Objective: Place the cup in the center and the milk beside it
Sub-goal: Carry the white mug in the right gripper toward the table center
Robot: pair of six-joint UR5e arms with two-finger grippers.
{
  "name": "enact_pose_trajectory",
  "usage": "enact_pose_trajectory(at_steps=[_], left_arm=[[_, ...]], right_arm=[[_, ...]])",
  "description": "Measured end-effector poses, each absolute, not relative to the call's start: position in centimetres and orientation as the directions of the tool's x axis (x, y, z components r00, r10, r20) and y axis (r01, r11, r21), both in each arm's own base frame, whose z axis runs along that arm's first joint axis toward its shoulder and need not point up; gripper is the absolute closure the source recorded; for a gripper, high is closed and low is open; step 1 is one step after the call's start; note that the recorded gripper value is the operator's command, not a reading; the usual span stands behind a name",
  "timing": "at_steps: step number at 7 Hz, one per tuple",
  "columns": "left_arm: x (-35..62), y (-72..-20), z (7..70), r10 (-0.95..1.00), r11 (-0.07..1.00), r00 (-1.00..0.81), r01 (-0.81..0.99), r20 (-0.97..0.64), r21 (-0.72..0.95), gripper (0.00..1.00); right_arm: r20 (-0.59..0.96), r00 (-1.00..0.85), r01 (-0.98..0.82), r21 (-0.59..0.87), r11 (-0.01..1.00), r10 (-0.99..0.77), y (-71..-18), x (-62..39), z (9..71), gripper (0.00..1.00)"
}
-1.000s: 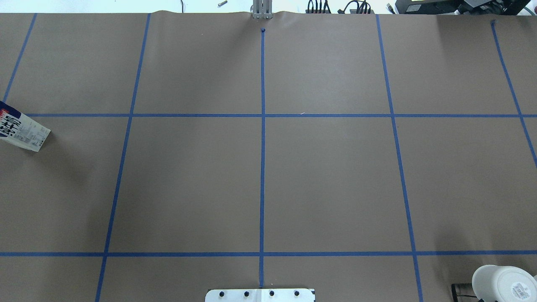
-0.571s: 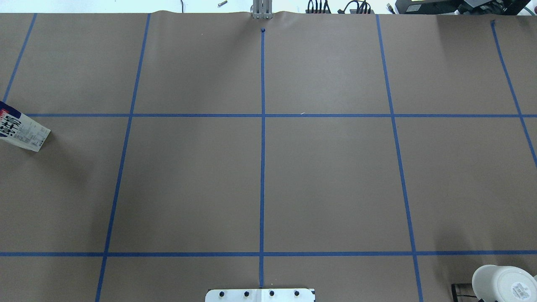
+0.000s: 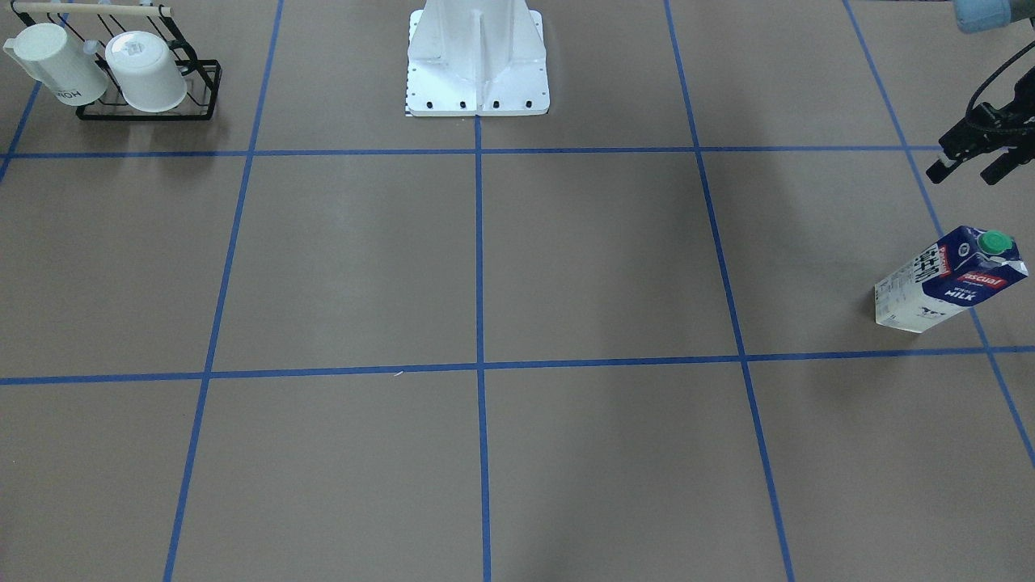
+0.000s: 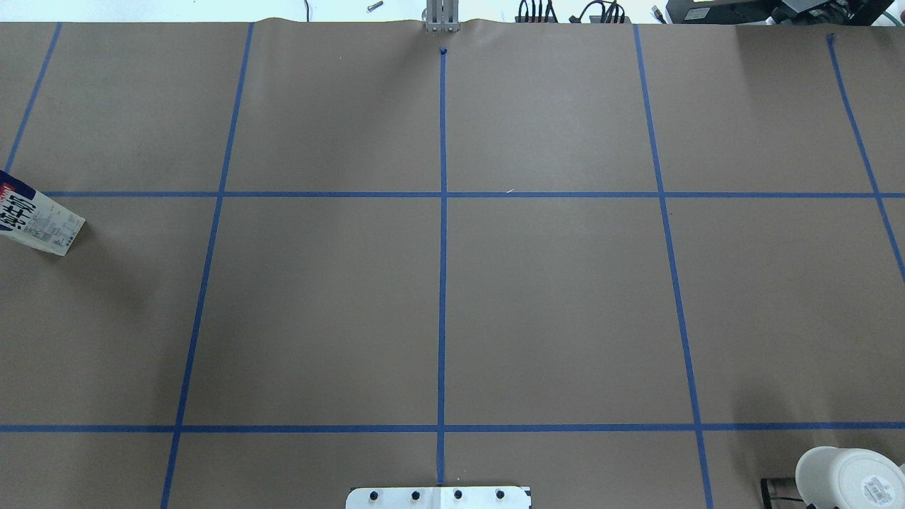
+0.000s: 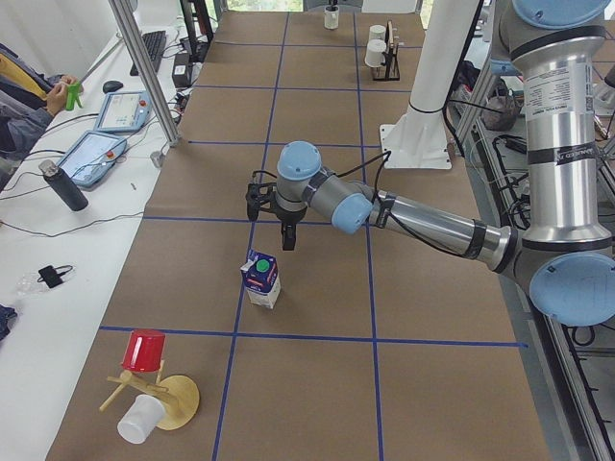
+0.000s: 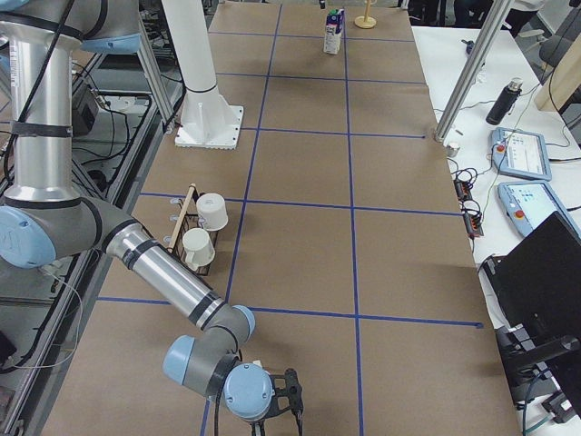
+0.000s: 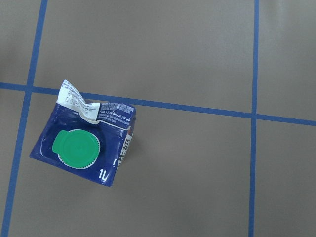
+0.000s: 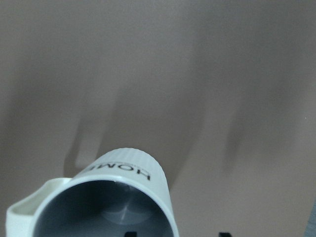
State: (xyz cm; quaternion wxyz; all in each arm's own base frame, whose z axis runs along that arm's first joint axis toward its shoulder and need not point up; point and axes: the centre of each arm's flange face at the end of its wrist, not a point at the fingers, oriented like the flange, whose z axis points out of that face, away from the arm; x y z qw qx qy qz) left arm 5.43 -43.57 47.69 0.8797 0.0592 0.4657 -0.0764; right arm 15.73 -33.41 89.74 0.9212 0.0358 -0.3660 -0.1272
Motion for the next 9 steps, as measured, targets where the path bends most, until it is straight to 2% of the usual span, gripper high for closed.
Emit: enact_pose_trajectory(at_steps=[3, 5, 7, 9], left_arm=[[5.4, -43.4, 47.9, -0.081, 0.982, 0.556, 0.188, -0.827, 0.030, 0.02], [5.4, -43.3, 47.8, -0.079, 0.982, 0.555, 0.188, -0.828, 0.032, 0.02], [5.4, -43.3, 47.9, -0.079, 0.982, 0.555, 0.188, -0.828, 0.032, 0.02], [5.4, -43.3, 48.3, -0.085, 0.982, 0.557, 0.188, -0.826, 0.026, 0.02]], right_arm=[[0.648, 0.703, 0.214, 0.200, 0.956, -0.293, -35.7, 16.3, 88.1, 1.00], [0.610, 0.722, 0.204, 0.265, 0.943, -0.327, -39.4, 17.0, 82.3, 1.00], [0.621, 0.716, 0.180, 0.277, 0.944, -0.318, -45.5, 13.0, 70.1, 1.00], [0.657, 0.683, 0.180, 0.271, 0.945, -0.319, -51.8, 1.5, 54.6, 1.00]])
